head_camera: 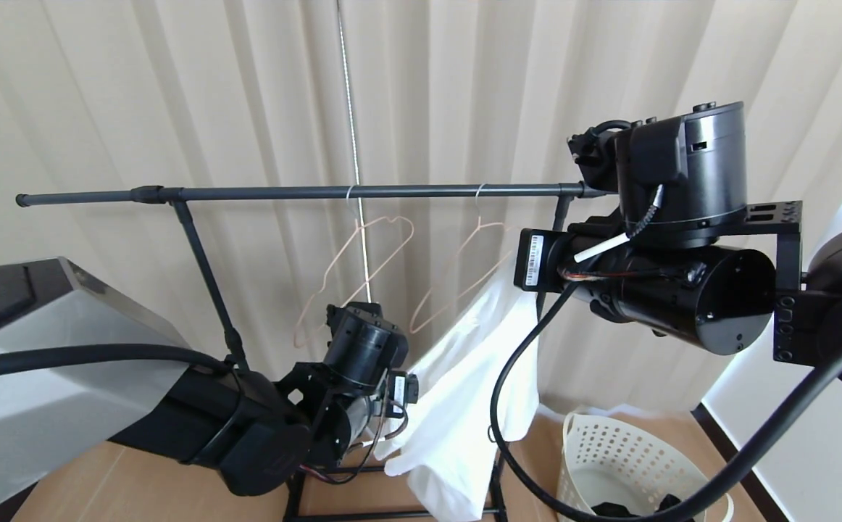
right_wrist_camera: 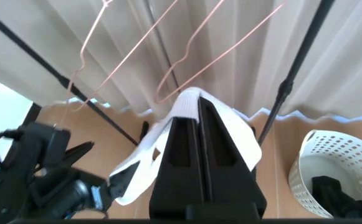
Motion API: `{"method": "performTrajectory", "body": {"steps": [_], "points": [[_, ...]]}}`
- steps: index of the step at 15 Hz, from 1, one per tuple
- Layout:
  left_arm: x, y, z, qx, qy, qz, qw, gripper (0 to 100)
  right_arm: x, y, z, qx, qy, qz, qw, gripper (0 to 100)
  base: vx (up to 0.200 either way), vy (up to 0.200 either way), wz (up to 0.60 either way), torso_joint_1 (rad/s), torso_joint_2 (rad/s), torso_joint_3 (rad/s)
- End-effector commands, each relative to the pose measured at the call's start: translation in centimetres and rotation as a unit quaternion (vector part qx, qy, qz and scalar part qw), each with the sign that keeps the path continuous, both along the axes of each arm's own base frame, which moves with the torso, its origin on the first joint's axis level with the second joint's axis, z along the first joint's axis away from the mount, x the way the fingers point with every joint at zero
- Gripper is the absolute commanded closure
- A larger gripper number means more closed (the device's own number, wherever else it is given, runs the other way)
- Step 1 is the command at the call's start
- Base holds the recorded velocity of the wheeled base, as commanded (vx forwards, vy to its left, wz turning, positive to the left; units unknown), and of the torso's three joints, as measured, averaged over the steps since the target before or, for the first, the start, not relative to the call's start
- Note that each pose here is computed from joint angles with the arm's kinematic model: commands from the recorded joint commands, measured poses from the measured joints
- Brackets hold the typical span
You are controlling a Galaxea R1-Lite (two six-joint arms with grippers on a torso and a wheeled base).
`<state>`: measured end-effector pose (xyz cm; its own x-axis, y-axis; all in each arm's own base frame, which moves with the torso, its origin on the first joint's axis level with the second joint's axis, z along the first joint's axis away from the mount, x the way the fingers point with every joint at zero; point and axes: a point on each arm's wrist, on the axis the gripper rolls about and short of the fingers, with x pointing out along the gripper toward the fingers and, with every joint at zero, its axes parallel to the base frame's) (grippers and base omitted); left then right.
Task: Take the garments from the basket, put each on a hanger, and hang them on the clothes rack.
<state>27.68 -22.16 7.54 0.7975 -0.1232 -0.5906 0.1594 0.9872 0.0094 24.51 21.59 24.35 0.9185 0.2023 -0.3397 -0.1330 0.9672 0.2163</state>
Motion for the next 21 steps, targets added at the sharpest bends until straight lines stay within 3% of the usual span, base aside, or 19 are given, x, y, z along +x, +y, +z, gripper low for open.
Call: {"method": "performTrajectory", "body": {"steps": [1, 6, 7, 13, 17, 19, 21], "points": [[-0.5, 0.3, -0.4, 0.009, 0.008, -0.002, 0.9999, 0, 0.6, -0.7, 0.1, -0.002, -0.003, -0.011, 0.9999, 100, 0.000, 0.000, 0.00, 0.000, 0.00, 0.000], [-2.7, 0.7, 2.1, -0.004, -0.017, -0.012, 0.9998, 0, 1.7, -2.3, -0.2, -0.022, -0.002, -0.035, 0.9991, 100, 0.000, 0.000, 0.00, 0.000, 0.00, 0.000], [-4.1, 0.5, 3.7, -0.016, -0.035, -0.026, 0.9989, 100, 1.4, -2.5, -0.4, -0.036, 0.000, -0.031, 0.9988, 100, 0.000, 0.000, 0.00, 0.000, 0.00, 0.000], [-6.3, 2.2, 9.8, -0.027, -0.118, -0.061, 0.9908, 100, 0.6, -3.1, -0.9, -0.065, 0.000, -0.023, 0.9977, 100, 0.000, 0.000, 0.00, 0.000, 0.00, 0.000], [-5.2, 3.2, 11.4, -0.023, -0.144, -0.045, 0.9883, 100, -1.2, -4.5, -2.2, -0.138, -0.013, 0.010, 0.9903, 100, 0.000, 0.000, 0.00, 0.000, 0.00, 0.000], [-4.2, 3.7, 12.0, -0.025, -0.155, -0.028, 0.9872, 100, -2.6, -5.5, -3.4, -0.208, -0.037, 0.042, 0.9765, 100, 0.000, 0.000, 0.00, 0.000, 0.00, 0.000], [-3.2, 3.9, 11.8, -0.022, -0.153, -0.016, 0.9878, 100, -3.4, -5.0, -3.9, -0.221, -0.083, 0.062, 0.9699, 100, 0.000, 0.000, 0.00, 0.000, 0.00, 0.000]]}}
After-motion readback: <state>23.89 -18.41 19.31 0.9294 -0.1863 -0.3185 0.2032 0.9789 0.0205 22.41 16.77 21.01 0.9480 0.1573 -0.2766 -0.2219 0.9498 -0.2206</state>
